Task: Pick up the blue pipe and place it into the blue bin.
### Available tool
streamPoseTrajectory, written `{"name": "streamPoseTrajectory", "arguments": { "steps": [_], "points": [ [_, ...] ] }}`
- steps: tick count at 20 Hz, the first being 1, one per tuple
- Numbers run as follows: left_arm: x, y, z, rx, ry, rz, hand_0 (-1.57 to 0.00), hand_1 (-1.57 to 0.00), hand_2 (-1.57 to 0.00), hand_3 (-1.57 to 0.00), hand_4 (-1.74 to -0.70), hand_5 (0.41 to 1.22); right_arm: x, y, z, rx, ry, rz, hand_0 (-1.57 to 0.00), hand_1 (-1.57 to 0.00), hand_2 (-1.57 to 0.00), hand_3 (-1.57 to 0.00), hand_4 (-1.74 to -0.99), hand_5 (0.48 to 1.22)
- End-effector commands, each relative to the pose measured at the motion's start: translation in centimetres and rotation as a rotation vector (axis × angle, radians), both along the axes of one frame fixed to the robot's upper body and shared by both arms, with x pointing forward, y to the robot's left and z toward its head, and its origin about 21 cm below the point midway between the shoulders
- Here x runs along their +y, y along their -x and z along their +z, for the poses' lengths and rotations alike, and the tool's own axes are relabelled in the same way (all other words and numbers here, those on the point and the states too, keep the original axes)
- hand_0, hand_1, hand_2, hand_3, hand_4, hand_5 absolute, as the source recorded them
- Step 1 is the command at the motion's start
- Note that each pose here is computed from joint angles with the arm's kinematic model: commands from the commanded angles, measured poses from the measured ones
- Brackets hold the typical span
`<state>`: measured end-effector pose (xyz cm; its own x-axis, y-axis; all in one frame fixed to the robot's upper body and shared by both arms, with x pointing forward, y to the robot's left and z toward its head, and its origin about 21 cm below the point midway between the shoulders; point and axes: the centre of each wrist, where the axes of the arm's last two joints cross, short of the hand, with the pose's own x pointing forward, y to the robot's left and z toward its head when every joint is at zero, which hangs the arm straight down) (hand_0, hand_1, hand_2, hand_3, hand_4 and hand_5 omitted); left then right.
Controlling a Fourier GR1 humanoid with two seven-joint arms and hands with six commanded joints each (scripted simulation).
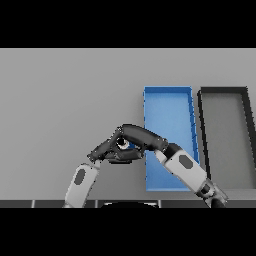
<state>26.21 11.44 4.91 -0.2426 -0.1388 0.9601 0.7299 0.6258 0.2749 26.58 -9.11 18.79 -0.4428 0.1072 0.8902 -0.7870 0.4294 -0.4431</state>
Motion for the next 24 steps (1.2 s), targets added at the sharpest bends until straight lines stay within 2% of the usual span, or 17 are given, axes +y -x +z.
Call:
{"name": "streamPoseTrajectory", "arguments": {
  "steps": [1, 3, 6, 9, 10, 15, 17, 19, 21, 24],
  "points": [
    [-0.1, -0.2, 0.4, 0.001, 0.005, -0.001, -0.16, -0.14, -0.14, -0.12, -0.98, 0.704, -0.1, 0.0, 0.2, -0.002, -0.013, 0.001, -1.57, -1.57, -1.57, -1.57, -1.74, 1.218],
    [0.3, -0.6, 0.3, 0.047, -0.008, 0.014, -0.1, -0.09, -0.09, -0.08, -0.97, 0.603, 0.2, -0.1, 0.1, 0.014, -0.01, 0.001, -1.57, -1.57, -1.57, -1.57, -1.74, 1.219],
    [-0.1, 0.0, -0.1, 0.028, -0.012, 0.024, -0.05, -0.05, -0.04, -0.04, -0.95, 0.513, 0.3, -0.2, 0.1, 0.038, -0.05, 0.019, -1.57, -1.57, -1.57, -1.57, -1.741, 1.22],
    [0.3, -0.1, -0.2, 0.025, -0.029, 0.04, -0.03, -0.02, -0.02, -0.02, -0.92, 0.482, 0.0, -0.4, 1.2, 0.101, -0.109, 0.035, -1.57, -1.57, -1.57, -1.57, -1.741, 1.221],
    [0.0, -0.3, -0.3, 0.039, -0.045, 0.041, -0.02, -0.02, -0.02, -0.02, -0.92, 0.474, -0.2, -0.4, 1.7, 0.131, -0.127, 0.033, -1.57, -1.57, -1.57, -1.57, -1.741, 1.221],
    [-0.3, -0.1, -0.1, 0.03, -0.041, 0.029, -0.01, -0.01, -0.01, 0.0, -0.91, 0.445, -0.7, -1.5, 8.0, 0.152, -0.202, 0.067, -1.57, -1.57, -1.57, -1.57, -1.741, 1.221],
    [0.3, -0.1, -0.4, 0.048, -0.05, 0.032, 0.0, 0.0, 0.0, 0.0, -0.91, 0.437, -1.2, -2.7, 10.8, 0.125, -0.261, 0.081, -1.57, -1.57, -1.57, -1.57, -1.741, 1.221],
    [0.2, -0.1, -0.1, 0.054, -0.055, 0.04, 0.0, 0.0, 0.0, 0.0, -0.9, 0.433, -2.3, -3.7, 13.4, 0.055, -0.333, -0.015, -1.57, -1.57, -1.57, -1.57, -1.741, 1.221],
    [0.4, -0.2, -0.2, 0.052, -0.066, 0.046, 0.0, 0.0, 0.0, 0.0, -0.9, 0.43, -3.7, -4.8, 15.1, 0.013, -0.348, -0.135, -1.57, -1.57, -1.57, -1.57, -1.741, 1.221],
    [0.6, -0.1, -0.4, 0.054, -0.069, 0.04, 0.0, 0.0, 0.0, 0.0, -0.89, 0.421, -5.8, -7.3, 16.0, 0.03, -0.339, -0.282, -1.57, -1.57, -1.57, -1.57, -1.741, 1.221]
  ]
}}
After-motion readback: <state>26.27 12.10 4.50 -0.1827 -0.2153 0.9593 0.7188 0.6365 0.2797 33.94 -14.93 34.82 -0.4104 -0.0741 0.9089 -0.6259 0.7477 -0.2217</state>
